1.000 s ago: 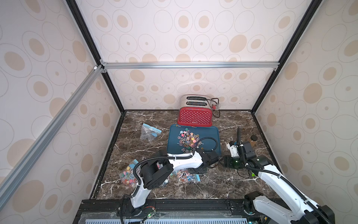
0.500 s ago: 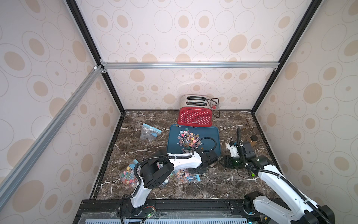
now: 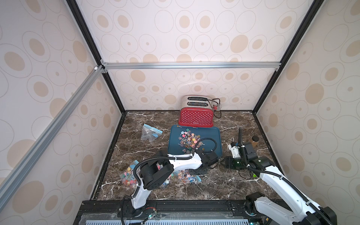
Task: Pour candies out of the ziploc bag
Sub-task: Open the ziploc bag at the center of the board.
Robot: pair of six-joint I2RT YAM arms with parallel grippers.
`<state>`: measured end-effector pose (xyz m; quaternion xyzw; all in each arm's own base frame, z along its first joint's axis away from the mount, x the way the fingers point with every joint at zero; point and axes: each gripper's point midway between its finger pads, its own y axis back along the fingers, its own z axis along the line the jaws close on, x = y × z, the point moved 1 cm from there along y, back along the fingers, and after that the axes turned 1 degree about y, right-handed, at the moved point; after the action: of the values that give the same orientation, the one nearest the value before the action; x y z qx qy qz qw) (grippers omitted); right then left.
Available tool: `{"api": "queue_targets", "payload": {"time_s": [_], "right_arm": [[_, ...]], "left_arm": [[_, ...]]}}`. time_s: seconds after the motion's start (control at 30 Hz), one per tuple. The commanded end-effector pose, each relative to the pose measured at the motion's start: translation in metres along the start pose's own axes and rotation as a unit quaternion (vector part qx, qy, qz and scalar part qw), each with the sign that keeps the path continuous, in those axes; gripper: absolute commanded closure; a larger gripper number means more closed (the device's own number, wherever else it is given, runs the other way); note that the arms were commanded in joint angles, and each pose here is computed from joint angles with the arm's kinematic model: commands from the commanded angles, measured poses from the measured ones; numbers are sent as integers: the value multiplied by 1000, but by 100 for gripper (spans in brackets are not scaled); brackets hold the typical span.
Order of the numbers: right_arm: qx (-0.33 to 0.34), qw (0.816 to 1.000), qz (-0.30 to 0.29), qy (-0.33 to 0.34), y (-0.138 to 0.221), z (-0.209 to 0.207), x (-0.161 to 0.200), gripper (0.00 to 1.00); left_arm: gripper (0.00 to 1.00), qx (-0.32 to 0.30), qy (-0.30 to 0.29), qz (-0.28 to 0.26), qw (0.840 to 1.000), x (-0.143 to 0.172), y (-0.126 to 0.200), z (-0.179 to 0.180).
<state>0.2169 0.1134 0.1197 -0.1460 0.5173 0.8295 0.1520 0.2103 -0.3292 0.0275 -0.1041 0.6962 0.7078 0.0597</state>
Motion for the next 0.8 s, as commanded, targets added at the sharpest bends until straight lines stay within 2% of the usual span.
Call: {"api": "queue_targets", "payload": {"time_s": [0.0, 0.2, 0.37, 0.47, 0.63, 0.77], "right_arm": [[-2, 1000, 8, 3, 0, -2, 6, 51], [-73, 997, 28, 10, -6, 22, 6, 49], [-122, 991, 52, 20, -21, 51, 8, 48], [-141, 987, 68, 21, -37, 68, 13, 50], [-137, 985, 99, 25, -66, 83, 27, 53], [-125, 985, 116, 18, -82, 83, 37, 58]], "left_arm": [[94, -29, -8, 6, 1000, 3, -6, 21], [100, 67, -60, -18, 996, -1, 30, 6], [100, 195, -96, -14, 976, 13, 40, -16], [100, 248, -103, -11, 963, 21, 39, -23], [100, 268, -99, -11, 958, 28, 30, -17], [91, 265, -102, -7, 959, 29, 27, -13]]}}
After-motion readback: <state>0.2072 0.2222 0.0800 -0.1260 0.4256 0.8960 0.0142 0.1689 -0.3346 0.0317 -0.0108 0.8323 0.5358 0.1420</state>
